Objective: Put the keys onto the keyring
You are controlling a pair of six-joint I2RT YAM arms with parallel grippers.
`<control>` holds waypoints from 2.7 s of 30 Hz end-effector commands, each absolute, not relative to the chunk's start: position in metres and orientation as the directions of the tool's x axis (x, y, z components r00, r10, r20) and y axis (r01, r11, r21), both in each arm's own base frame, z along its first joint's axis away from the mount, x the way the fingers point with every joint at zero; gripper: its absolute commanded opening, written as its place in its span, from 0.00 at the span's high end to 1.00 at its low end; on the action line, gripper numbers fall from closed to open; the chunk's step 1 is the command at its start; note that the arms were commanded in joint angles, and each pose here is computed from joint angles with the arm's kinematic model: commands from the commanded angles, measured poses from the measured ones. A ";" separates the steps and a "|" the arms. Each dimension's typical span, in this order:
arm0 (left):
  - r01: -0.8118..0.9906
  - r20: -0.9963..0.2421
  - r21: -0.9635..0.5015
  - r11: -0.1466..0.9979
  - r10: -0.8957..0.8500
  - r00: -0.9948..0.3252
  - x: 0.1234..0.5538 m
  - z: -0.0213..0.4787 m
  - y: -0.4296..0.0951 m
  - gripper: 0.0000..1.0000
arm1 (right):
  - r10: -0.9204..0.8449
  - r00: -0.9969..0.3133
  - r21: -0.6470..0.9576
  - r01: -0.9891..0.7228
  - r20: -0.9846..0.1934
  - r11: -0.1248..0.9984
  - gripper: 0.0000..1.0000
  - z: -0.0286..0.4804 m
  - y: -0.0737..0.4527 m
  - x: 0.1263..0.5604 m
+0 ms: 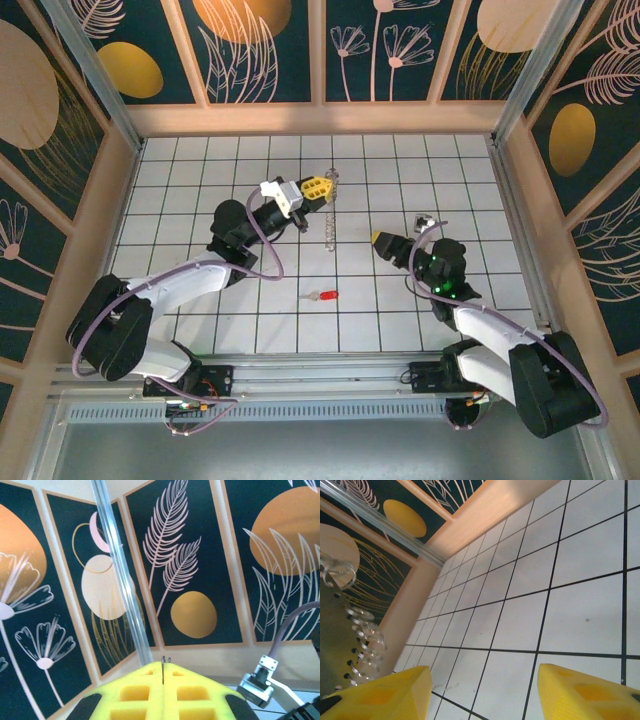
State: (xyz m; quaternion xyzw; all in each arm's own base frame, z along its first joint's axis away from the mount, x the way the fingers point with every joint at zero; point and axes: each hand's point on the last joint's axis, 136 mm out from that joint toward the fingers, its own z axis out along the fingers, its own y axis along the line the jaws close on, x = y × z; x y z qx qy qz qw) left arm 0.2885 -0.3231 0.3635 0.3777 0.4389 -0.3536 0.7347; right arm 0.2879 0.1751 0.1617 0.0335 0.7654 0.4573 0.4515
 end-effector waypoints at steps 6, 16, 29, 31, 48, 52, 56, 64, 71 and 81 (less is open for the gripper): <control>0.794 -0.896 0.284 0.537 -0.147 0.420 0.288 0.368 -0.310 1.00 | 0.421 -0.579 0.693 -0.400 -0.698 0.599 0.41 0.171 0.195 0.288; 0.784 -0.931 0.109 0.612 -0.214 0.296 0.288 0.348 -0.283 1.00 | 0.267 -0.705 0.655 -0.360 -0.657 0.664 0.42 0.131 0.231 0.268; 0.651 -0.946 -0.062 0.757 -0.252 0.204 0.287 0.332 -0.230 1.00 | -0.056 -0.736 0.470 -0.487 -0.675 0.736 0.48 0.081 0.278 0.221; 0.630 -0.948 -0.067 0.774 -0.246 0.201 0.287 0.332 -0.225 1.00 | -0.125 -0.711 0.413 -0.533 -0.692 0.739 0.47 0.078 0.285 0.215; 0.595 -0.953 -0.064 0.801 -0.226 0.202 0.292 0.341 -0.219 1.00 | -0.497 -0.586 0.134 -0.722 -0.640 0.678 0.43 0.033 0.311 0.199; 0.605 -0.951 -0.075 0.793 -0.239 0.196 0.292 0.341 -0.221 1.00 | -0.514 -0.592 0.129 -0.724 -0.620 0.677 0.43 0.025 0.313 0.199; 0.612 -0.952 -0.082 0.787 -0.244 0.187 0.292 0.340 -0.223 1.00 | -0.524 -0.598 0.117 -0.719 -0.607 0.685 0.44 0.018 0.315 0.202; 0.616 -0.951 -0.090 0.783 -0.252 0.181 0.290 0.340 -0.221 1.00 | -0.409 -0.681 0.120 -0.588 -0.607 0.800 0.48 0.015 0.297 0.237; 0.624 -0.953 -0.102 0.774 -0.257 0.163 0.287 0.332 -0.222 1.00 | -0.206 -0.754 0.184 -0.398 -0.624 0.899 0.52 0.028 0.257 0.269; 0.638 -0.953 -0.122 0.760 -0.270 0.139 0.289 0.325 -0.226 1.00 | -0.241 -0.712 0.302 -0.545 -0.660 0.782 0.47 0.058 0.285 0.238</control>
